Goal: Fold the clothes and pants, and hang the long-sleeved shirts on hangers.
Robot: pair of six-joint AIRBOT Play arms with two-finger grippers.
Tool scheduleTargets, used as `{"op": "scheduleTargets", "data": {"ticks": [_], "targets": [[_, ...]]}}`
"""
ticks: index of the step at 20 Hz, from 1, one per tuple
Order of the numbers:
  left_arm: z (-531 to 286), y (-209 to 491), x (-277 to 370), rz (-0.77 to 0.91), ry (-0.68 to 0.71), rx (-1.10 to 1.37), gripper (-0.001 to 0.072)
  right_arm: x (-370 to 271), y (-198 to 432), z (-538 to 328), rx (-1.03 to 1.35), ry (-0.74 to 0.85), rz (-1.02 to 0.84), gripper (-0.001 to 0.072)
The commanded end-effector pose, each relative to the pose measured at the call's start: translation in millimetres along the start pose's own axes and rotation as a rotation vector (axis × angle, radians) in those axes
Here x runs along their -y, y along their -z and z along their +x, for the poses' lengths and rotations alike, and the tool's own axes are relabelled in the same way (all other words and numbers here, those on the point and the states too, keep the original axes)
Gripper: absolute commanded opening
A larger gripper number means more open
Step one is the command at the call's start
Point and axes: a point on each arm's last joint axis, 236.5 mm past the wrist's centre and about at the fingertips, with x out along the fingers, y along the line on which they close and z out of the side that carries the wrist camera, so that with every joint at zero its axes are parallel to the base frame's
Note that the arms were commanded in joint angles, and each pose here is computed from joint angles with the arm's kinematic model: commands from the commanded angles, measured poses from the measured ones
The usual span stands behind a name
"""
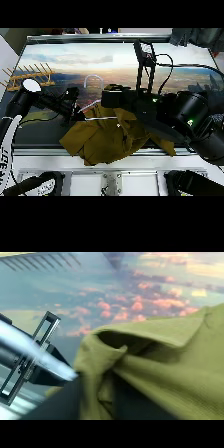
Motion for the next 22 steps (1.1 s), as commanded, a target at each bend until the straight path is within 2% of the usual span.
{"op": "scheduleTargets", "data": {"ticks": [1, 6, 14, 22], "targets": [[-0.1, -2.3, 0.3, 0.001, 0.001, 0.008, 0.0017, 0.2, 2.0, 1.0, -0.008, 0.001, -0.039, 0.0476], [-0.1, -2.4, 2.4, 0.001, 0.010, 0.009, 0.0017, 23.5, 9.7, -8.2, -0.086, 0.046, -0.023, 0.0474], [-0.1, -2.5, 4.2, 0.001, 0.017, 0.009, 0.0017, 74.8, -22.1, -59.8, -0.095, -0.015, -0.014, 0.0476], [-0.1, -2.3, 4.1, 0.001, 0.017, 0.009, 0.0017, 136.1, -8.1, -112.8, -0.209, -0.045, -0.185, 0.0477]]}}
